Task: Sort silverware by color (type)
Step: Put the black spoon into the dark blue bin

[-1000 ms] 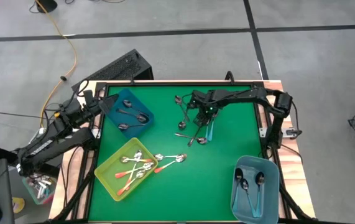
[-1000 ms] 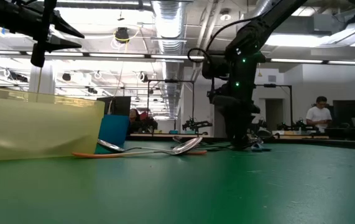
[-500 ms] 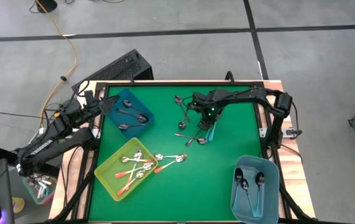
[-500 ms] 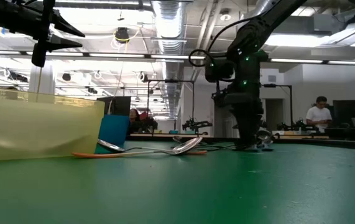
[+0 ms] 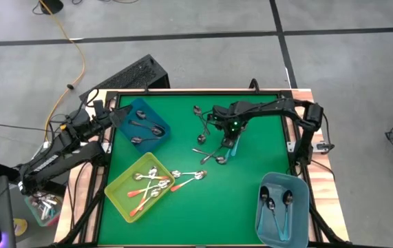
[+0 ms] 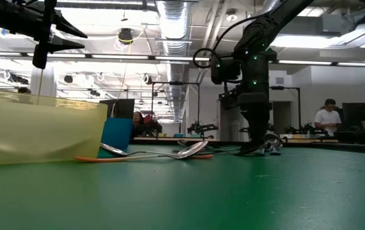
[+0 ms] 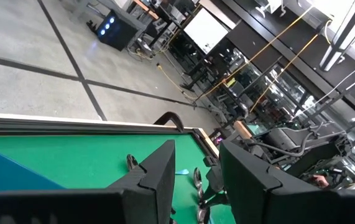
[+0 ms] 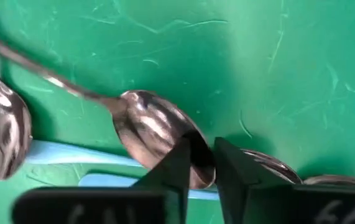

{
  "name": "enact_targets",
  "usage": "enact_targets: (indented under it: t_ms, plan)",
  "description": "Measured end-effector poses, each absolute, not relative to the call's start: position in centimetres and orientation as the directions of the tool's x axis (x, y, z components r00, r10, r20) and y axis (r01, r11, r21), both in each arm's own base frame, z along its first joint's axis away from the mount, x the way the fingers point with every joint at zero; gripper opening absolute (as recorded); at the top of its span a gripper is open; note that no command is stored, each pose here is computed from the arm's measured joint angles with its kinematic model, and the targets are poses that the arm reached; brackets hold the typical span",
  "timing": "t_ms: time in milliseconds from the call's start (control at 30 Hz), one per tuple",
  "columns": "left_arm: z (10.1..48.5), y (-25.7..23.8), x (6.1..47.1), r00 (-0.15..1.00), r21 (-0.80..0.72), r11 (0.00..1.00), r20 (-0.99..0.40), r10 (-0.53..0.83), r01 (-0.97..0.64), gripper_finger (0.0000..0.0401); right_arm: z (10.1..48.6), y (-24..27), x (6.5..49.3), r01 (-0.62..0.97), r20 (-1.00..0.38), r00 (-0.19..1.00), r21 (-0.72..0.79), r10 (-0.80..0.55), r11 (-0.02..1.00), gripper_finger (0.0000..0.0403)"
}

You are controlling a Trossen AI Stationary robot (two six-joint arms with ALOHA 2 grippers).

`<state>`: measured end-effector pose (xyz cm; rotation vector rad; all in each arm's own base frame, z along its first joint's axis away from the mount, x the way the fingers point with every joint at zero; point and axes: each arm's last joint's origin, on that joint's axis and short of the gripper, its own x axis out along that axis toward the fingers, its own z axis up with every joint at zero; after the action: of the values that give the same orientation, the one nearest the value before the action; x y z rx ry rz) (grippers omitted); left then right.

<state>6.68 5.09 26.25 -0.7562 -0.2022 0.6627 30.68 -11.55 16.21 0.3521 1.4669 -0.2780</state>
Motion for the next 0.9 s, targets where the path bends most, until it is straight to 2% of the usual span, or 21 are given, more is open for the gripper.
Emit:
enact_targets:
  t_ms: [133,200,567,900]
  plan:
    - [26.2,5.1,6.7,0.780,-0.691,0.538,-0.061,0.623,-0.483,0.0110,16.3,-11.5,30.7,0.390,-0.995,0.093,0.073,0.039,0.918,0.0017]
    - [26.2,5.1,6.7,0.780,-0.690,0.538,-0.061,0.623,-0.483,0.0110,16.4,-11.5,30.7,0.398,-0.995,0.095,0.074,0.039,0.914,0.0008]
    - [26.2,5.1,6.7,0.780,-0.691,0.538,-0.061,0.623,-0.483,0.0110,18.1,-11.5,30.1,0.562,-0.992,0.124,0.049,-0.025,0.826,0.0003]
    - [26.2,5.1,6.7,0.780,-0.691,0.538,-0.060,0.623,-0.483,0.0110,21.8,-10.7,29.8,0.666,-0.955,0.275,0.108,-0.109,0.738,0.0002]
